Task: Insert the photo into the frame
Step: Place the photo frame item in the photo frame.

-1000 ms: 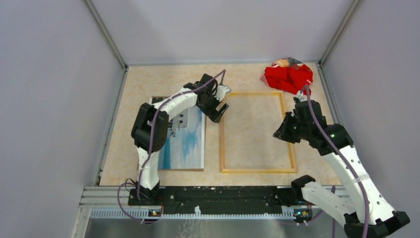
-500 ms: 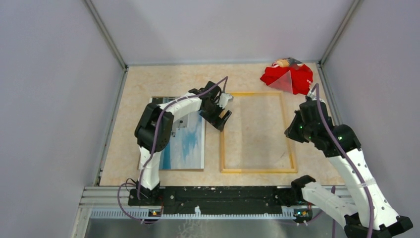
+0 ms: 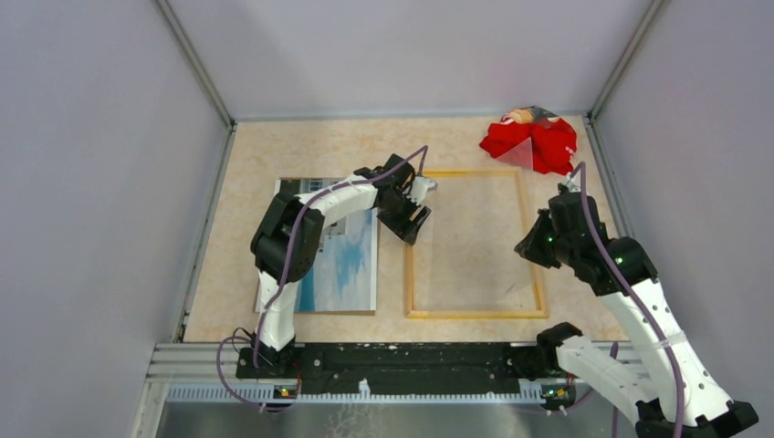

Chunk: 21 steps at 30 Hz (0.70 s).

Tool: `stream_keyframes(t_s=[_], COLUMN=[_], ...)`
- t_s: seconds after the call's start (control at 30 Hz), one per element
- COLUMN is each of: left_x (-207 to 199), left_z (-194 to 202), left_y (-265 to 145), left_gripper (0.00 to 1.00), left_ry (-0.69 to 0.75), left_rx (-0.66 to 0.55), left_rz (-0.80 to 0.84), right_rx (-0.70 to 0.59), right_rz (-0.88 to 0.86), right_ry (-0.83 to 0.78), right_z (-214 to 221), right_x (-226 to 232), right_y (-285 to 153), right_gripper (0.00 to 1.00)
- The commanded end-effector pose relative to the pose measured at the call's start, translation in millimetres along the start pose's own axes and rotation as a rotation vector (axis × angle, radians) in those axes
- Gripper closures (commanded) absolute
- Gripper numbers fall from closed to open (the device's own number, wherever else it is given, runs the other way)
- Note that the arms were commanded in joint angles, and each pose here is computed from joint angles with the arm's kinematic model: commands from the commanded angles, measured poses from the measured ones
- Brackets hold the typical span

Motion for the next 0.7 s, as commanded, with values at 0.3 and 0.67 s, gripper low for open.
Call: stream_keyframes(t_s=[0.3, 0.67], left_x=[19.5, 31.3], left_z=[41.8, 58.4], left_y=[15.9, 8.5], left_gripper=[0.50, 0.52], left_ry=[0.096, 0.173], left_rx=[0.123, 0.169], left_rz=[-0.131, -0.222], right_rx=[0.037, 0.100], right_rz=[-0.115, -0.183], right_ry=[0.047, 0.136], right_z=[6.4, 30.0], right_x=[17.2, 15.5], right_y=[3.2, 24.8], right_gripper=[1.00, 1.00])
Point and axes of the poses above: each gripper's point midway between its finger pads, its own y axis out along the fingers, its own x axis along the line the jaws close on, z = x × y, the point moved 3 cm from there along -y, back along the fingers, and after that the axes turned 12 degrees about y, right-handed, at the moved point
